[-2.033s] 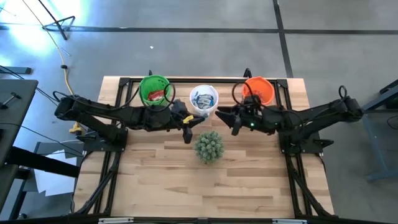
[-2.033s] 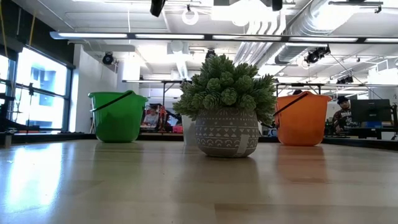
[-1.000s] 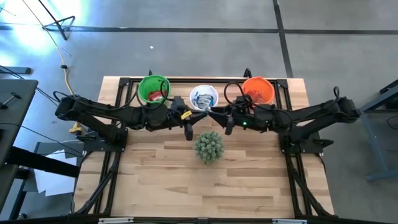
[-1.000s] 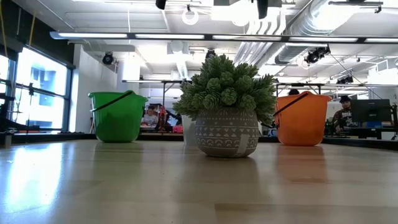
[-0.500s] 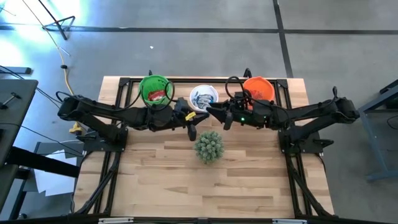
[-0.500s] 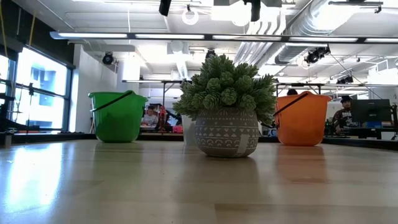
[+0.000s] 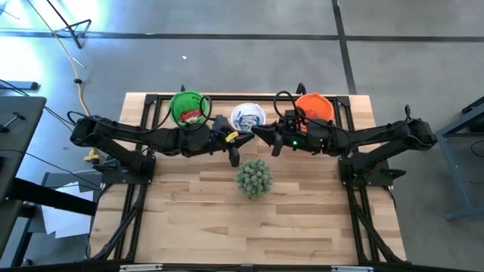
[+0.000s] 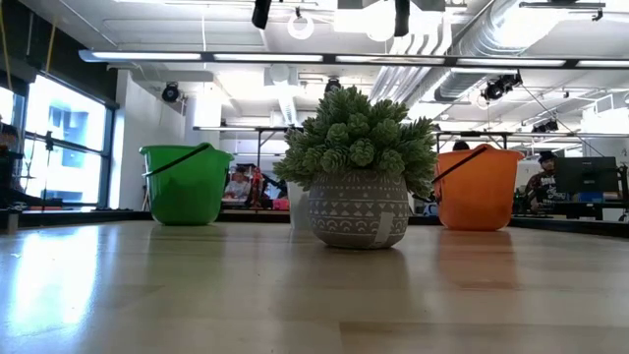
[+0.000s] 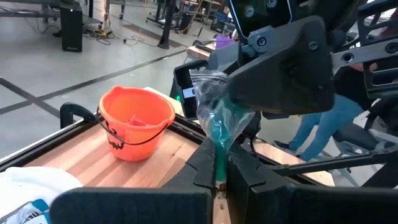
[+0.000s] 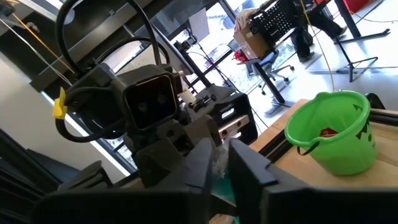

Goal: Sort candy
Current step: Put the transparent candy into the orange bucket

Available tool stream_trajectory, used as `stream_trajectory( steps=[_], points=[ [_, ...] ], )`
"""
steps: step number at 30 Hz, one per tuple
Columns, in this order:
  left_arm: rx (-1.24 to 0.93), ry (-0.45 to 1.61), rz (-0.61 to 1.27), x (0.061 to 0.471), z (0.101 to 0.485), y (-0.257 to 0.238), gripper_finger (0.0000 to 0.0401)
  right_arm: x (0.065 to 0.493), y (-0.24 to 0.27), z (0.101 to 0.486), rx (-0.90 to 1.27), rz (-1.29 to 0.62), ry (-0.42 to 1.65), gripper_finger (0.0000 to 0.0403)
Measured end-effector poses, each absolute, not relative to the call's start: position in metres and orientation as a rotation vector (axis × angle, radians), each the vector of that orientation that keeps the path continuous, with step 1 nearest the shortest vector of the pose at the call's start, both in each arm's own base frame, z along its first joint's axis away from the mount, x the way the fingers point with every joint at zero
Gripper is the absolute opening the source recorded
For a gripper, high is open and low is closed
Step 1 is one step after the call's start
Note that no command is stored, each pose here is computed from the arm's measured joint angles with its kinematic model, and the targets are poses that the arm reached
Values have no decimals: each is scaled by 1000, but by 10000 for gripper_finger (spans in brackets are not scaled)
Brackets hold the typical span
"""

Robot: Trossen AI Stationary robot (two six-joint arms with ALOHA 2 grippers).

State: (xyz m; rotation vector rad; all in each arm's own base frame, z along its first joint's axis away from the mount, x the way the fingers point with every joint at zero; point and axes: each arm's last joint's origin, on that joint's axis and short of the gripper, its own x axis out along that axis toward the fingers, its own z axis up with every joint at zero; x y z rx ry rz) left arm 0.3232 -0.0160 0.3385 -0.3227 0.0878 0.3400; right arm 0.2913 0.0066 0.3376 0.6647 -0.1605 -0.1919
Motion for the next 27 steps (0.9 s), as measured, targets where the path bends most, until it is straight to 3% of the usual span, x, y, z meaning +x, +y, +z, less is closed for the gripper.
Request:
stream_trajectory(
  steps=[4,16,27],
  points=[
    [-323,87,340,323,339,-16,3,291,6,338,659,-193,-160,9],
    [-275,111,265,323,338,-26,8,292,6,336,663,-187,-145,2],
    [-172,130,195,322,339,-31,82,291,-2,335,652,-214,-128,1]
  ],
)
